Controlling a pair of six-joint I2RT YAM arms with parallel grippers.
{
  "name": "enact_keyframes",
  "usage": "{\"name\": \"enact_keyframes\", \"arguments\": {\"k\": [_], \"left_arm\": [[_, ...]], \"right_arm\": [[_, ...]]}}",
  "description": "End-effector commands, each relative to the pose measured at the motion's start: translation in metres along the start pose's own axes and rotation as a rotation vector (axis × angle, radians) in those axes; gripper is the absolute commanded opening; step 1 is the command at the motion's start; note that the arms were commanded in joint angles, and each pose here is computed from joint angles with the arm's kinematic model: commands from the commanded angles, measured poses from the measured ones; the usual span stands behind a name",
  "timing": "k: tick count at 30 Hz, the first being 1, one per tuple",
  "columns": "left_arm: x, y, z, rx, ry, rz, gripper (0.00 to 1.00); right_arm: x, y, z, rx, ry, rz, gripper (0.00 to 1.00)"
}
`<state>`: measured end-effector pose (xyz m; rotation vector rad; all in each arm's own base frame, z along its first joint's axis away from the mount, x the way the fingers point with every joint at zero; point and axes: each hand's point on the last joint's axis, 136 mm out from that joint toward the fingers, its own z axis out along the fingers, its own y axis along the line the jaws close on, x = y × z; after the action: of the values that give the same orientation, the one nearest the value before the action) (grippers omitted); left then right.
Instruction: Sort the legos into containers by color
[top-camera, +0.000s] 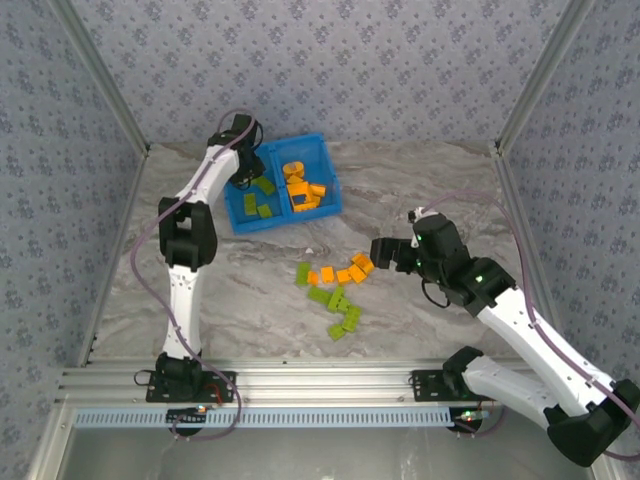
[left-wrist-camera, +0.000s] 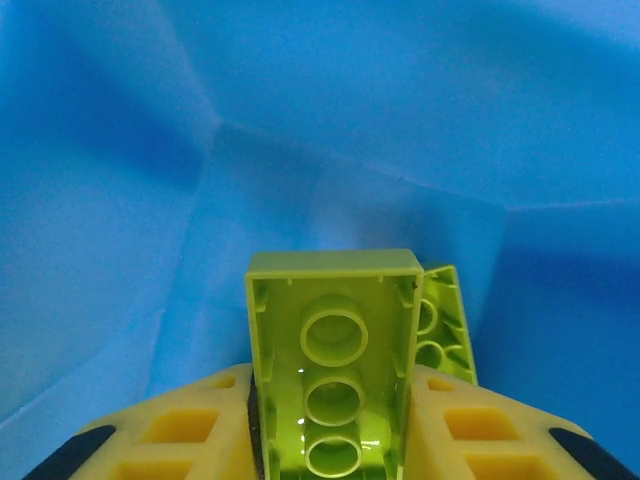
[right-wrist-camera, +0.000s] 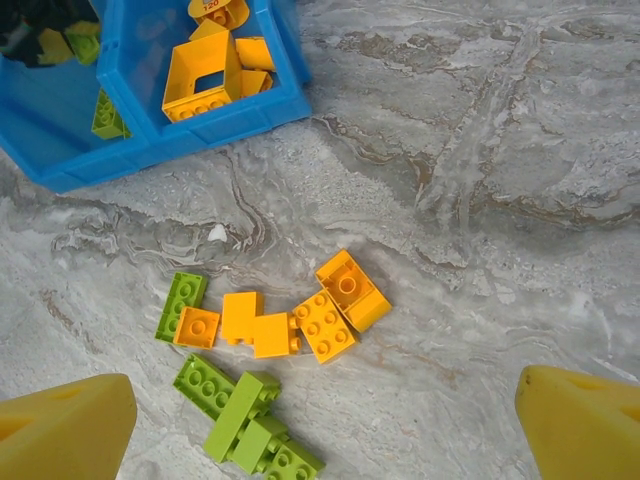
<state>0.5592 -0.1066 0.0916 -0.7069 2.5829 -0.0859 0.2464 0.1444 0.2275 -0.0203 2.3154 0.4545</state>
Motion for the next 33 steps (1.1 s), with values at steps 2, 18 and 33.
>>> {"name": "enact_keyframes", "arguments": {"k": [2,18,33], "left_arm": [[0.007,-0.011,-0.011,0.051,0.039,-0.011,0.47],[0.039,-0.035,-0.183,0.259,-0.168,0.130,0.58],[0.284,0.004,-0.162,0.332,0.077,0.608,0.55]], "right_arm": [[0.001,-0.008,-0.007,0.033,-0.004,0.022,1.00],[-0.001,-0.003,-0.001,0.012,-0.013,0.037,1.00],[-0.007,0.010,0.023,-0.010,0.013,0.023,1.00]]}}
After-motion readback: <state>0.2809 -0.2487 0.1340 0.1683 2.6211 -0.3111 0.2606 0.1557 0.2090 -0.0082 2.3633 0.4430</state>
